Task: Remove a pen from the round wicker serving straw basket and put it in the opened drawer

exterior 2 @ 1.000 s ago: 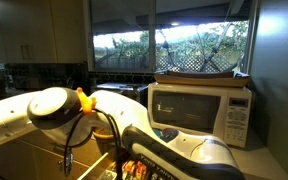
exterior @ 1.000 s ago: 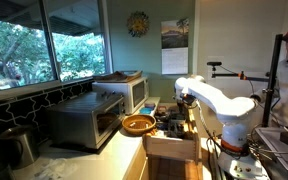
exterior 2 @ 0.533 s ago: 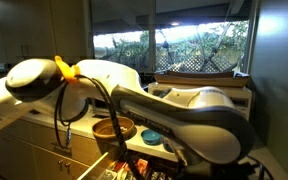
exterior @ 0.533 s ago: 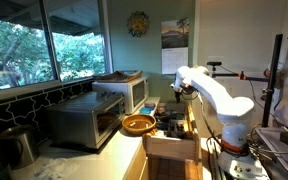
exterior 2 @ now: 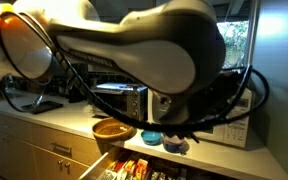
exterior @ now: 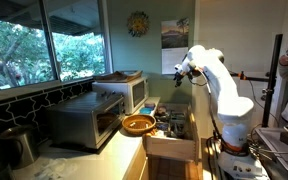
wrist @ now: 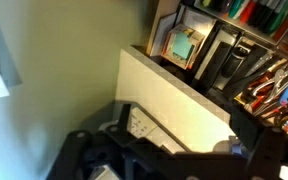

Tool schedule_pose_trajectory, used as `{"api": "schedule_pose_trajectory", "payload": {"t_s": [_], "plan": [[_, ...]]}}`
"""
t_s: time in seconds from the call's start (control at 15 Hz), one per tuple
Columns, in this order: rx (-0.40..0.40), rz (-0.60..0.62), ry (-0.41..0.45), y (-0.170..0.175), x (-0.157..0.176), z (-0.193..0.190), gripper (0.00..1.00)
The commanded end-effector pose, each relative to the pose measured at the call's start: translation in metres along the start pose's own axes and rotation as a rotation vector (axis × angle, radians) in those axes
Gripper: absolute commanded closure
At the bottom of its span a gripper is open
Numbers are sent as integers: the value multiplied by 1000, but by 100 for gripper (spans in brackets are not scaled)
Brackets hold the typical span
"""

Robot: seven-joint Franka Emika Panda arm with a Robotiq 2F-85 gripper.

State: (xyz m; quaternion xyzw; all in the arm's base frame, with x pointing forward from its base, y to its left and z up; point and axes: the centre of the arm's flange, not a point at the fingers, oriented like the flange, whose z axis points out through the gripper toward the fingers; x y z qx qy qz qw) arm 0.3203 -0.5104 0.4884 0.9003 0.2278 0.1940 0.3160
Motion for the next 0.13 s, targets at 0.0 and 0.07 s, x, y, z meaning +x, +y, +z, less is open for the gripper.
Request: {"api": "schedule_pose_trajectory", "payload": {"t_s": [0.0, 0.07], "plan": [[-18, 14, 8, 3, -1, -21, 0], [-37, 26, 19, 4, -1, -39, 0]]}}
